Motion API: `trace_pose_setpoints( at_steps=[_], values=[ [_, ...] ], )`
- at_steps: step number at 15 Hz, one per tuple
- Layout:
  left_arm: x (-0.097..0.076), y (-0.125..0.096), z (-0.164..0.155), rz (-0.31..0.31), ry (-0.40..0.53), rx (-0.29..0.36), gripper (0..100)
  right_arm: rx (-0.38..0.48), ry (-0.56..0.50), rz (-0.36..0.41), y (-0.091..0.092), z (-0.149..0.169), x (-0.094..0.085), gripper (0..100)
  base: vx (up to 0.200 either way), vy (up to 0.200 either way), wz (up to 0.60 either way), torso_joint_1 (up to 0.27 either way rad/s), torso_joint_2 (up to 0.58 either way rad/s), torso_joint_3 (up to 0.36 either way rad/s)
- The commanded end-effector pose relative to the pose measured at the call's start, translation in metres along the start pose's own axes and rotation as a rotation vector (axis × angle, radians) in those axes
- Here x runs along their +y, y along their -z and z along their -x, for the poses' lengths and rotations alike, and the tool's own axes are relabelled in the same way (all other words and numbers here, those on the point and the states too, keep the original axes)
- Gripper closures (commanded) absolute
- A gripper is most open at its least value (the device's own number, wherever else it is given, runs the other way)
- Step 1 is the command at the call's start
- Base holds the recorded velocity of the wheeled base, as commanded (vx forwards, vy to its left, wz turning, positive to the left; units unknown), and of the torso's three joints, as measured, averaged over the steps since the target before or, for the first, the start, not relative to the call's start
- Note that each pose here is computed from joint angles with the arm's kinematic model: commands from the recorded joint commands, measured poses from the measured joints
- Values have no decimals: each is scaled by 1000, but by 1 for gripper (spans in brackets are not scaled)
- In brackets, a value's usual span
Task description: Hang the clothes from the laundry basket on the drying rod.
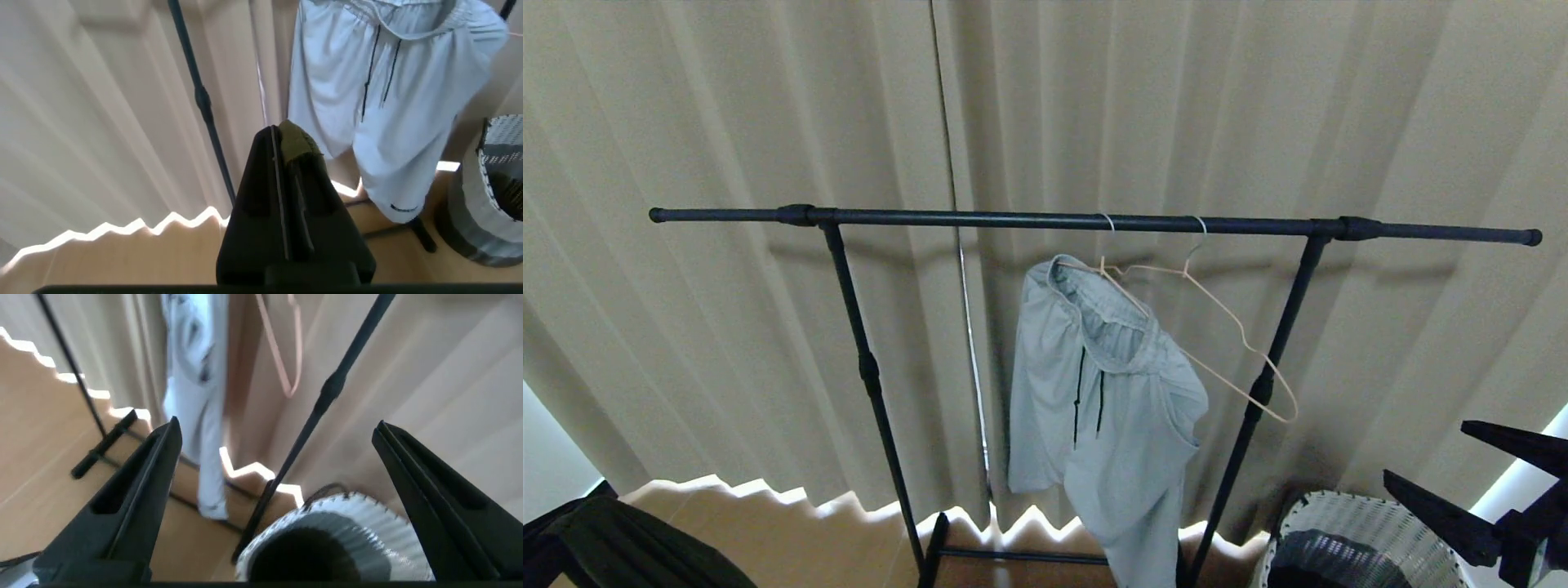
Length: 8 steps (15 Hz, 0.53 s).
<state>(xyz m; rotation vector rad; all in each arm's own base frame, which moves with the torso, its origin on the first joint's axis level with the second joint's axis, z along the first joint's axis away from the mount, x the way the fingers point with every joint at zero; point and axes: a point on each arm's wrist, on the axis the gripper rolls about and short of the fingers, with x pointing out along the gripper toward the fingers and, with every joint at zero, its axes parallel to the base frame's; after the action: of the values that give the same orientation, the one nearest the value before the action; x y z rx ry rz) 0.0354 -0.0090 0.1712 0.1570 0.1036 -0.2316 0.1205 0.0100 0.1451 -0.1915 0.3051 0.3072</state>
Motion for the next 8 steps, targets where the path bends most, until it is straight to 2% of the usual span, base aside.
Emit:
trace_pose_setpoints(
  at_steps=[1, 4, 8],
  values=[
    [0, 2, -1, -2, 1, 11, 100, 44, -11, 16, -5, -18, -6, 0, 200, 0, 0, 7, 2, -2],
    [-1, 6, -1, -5, 3, 23, 100, 84, -28, 58, -14, -43, -13, 0, 200, 0, 0, 4, -4, 1],
    [-2, 10, -2, -21, 6, 34, 100, 108, -76, 81, -25, -72, -8, 0, 0, 0, 0, 0, 0, 0]
  ],
)
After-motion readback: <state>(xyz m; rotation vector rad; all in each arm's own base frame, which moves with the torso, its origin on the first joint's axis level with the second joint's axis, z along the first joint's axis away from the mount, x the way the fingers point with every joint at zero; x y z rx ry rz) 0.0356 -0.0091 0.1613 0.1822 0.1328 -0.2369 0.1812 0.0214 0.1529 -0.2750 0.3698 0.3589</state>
